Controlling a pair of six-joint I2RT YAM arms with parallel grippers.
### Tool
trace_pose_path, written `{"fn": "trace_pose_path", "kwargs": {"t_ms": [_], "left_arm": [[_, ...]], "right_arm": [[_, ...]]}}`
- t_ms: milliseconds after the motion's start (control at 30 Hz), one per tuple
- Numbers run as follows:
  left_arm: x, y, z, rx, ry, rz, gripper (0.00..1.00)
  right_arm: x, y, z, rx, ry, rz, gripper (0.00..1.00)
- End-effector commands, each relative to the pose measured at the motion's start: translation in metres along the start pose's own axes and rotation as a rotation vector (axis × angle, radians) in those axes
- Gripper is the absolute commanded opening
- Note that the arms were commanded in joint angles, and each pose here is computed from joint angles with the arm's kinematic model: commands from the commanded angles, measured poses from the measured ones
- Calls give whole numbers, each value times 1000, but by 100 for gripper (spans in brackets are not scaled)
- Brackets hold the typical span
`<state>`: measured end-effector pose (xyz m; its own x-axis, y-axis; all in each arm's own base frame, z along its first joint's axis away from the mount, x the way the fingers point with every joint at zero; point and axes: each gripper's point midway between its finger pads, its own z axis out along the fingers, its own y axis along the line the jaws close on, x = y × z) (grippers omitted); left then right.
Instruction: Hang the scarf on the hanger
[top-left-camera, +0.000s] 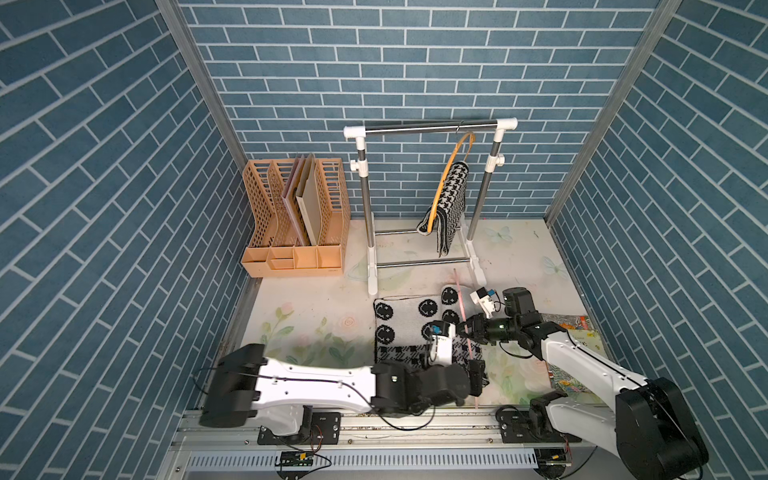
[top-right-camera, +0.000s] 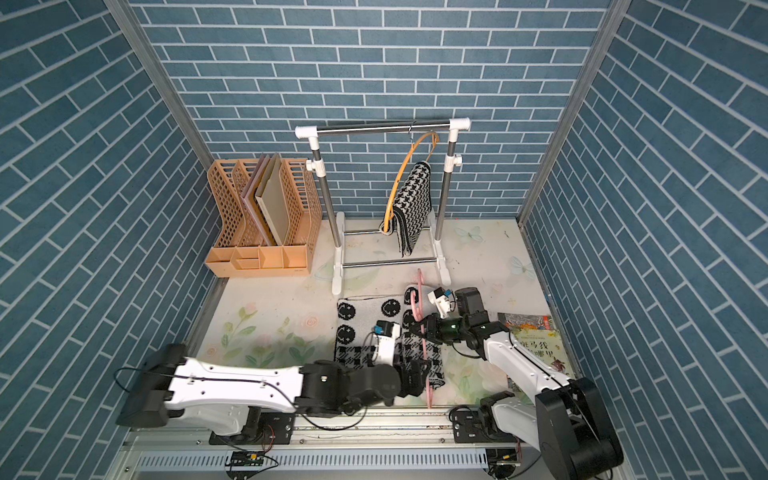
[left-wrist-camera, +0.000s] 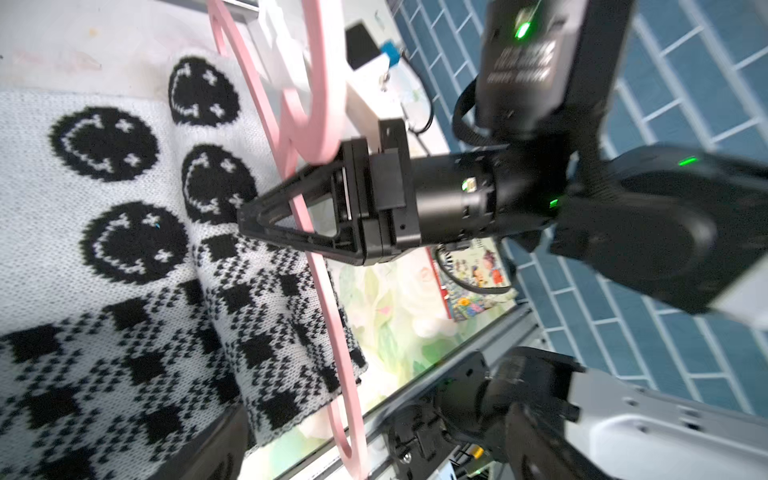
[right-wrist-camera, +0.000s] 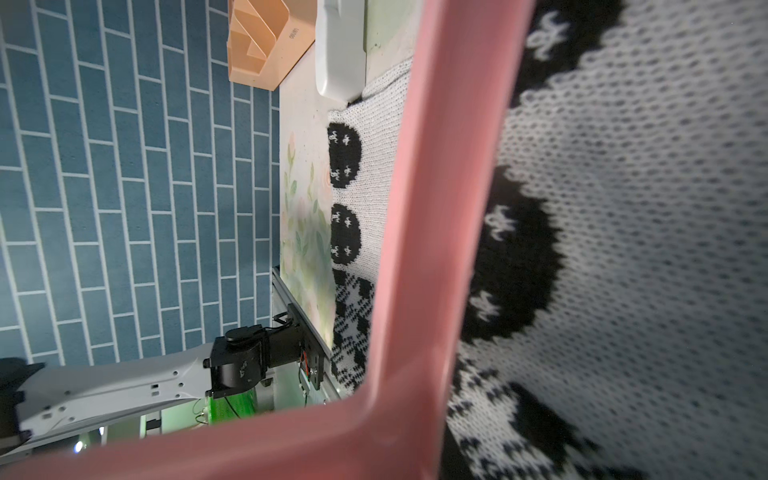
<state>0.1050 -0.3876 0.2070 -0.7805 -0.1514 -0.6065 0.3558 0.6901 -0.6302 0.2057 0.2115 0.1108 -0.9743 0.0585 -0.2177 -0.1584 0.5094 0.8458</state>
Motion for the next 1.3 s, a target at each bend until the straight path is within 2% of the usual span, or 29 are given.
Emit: {"fn": "trace_pose_path", "kwargs": {"t_ms": [0,67,167,300,467,600,867,1267], "left_arm": [[-22,18,-16,122,-2,-72,100],[-31,42,-15,167,12,-152,100],[-34,62,7,193,64,-151,99],[-22,57,53,275,198,-113,97],[-32,66,83,301,220,-122,91],[-28,96,86,231,253,-103,90],[-16,121,102,241,355,-67,87],[-18,111,131,290,401,-64,84]], "right_arm": [[-6,0,-4,-28,-29,17,21],[-9,2,-6,-42,-35,21,21],[-8,3,-5,-60,-23,29,20],[-9,8,-6,-104,-16,41,20],[-11,8,-10,-107,-30,51,20],[-8,5,-12,-97,-31,68,19],[-7,14,-15,-133,-25,63,19],[0,3,-13,-113,-10,94,18]]}}
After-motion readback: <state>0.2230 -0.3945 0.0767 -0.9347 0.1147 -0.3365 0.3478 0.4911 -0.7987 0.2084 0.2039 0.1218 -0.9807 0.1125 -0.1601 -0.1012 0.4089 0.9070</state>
